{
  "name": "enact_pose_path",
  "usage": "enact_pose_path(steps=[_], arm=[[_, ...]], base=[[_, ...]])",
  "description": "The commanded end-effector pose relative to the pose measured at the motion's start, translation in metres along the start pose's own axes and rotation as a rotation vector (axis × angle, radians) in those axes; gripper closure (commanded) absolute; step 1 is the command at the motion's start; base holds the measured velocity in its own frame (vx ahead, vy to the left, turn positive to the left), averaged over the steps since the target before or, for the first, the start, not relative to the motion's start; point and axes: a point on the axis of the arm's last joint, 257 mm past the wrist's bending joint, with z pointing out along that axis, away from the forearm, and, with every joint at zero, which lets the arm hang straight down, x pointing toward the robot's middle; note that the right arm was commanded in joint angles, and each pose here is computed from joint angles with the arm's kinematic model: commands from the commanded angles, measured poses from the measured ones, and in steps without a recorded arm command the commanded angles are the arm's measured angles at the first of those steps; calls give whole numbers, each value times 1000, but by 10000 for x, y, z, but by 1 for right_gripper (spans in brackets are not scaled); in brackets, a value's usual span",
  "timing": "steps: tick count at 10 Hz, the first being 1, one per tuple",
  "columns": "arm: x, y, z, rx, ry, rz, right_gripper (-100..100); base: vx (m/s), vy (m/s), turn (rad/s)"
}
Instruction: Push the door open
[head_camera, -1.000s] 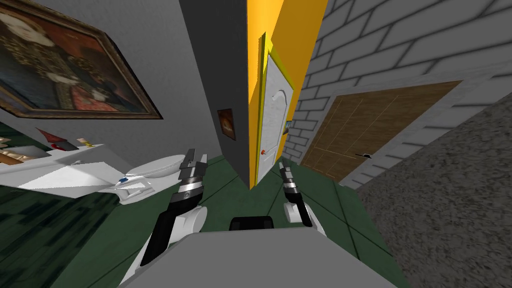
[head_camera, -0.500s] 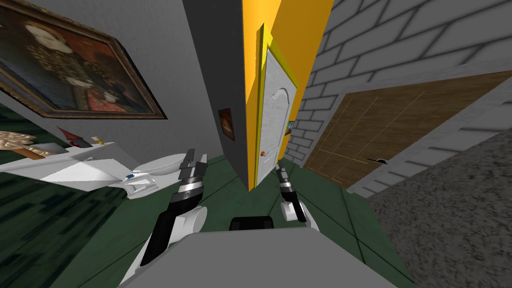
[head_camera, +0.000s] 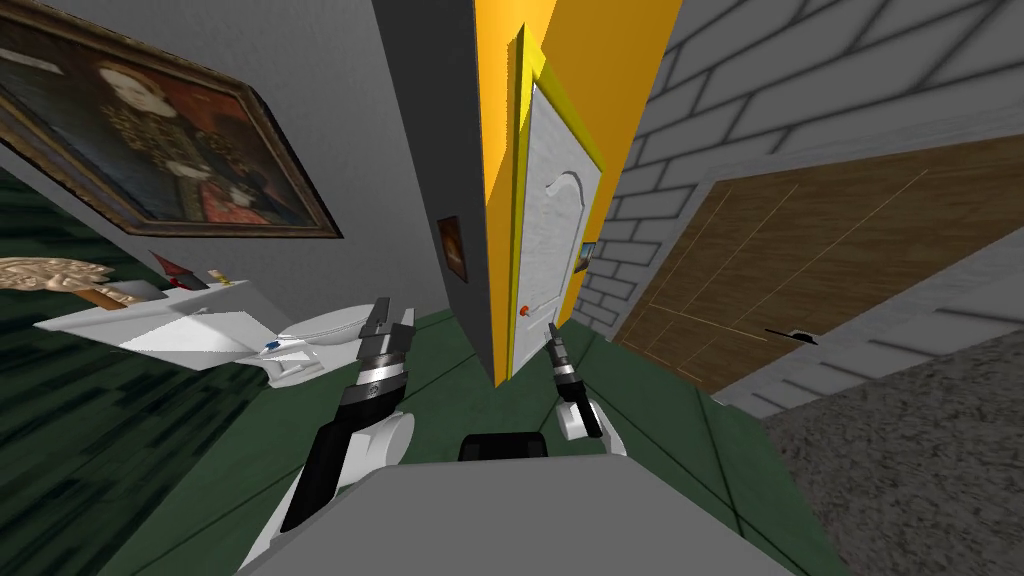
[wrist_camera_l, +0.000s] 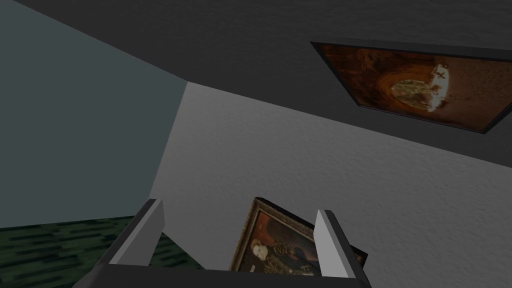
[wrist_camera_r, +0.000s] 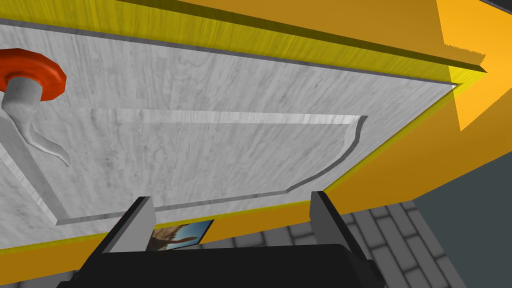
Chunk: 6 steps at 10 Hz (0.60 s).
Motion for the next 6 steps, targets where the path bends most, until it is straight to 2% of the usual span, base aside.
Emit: enact_pose_path(steps=[1, 6], arm=[[93, -113, -5, 20, 17, 11, -100], [350, -451, -11, 81, 68, 41, -100]], base=[[64, -133, 100], [66, -117, 98]])
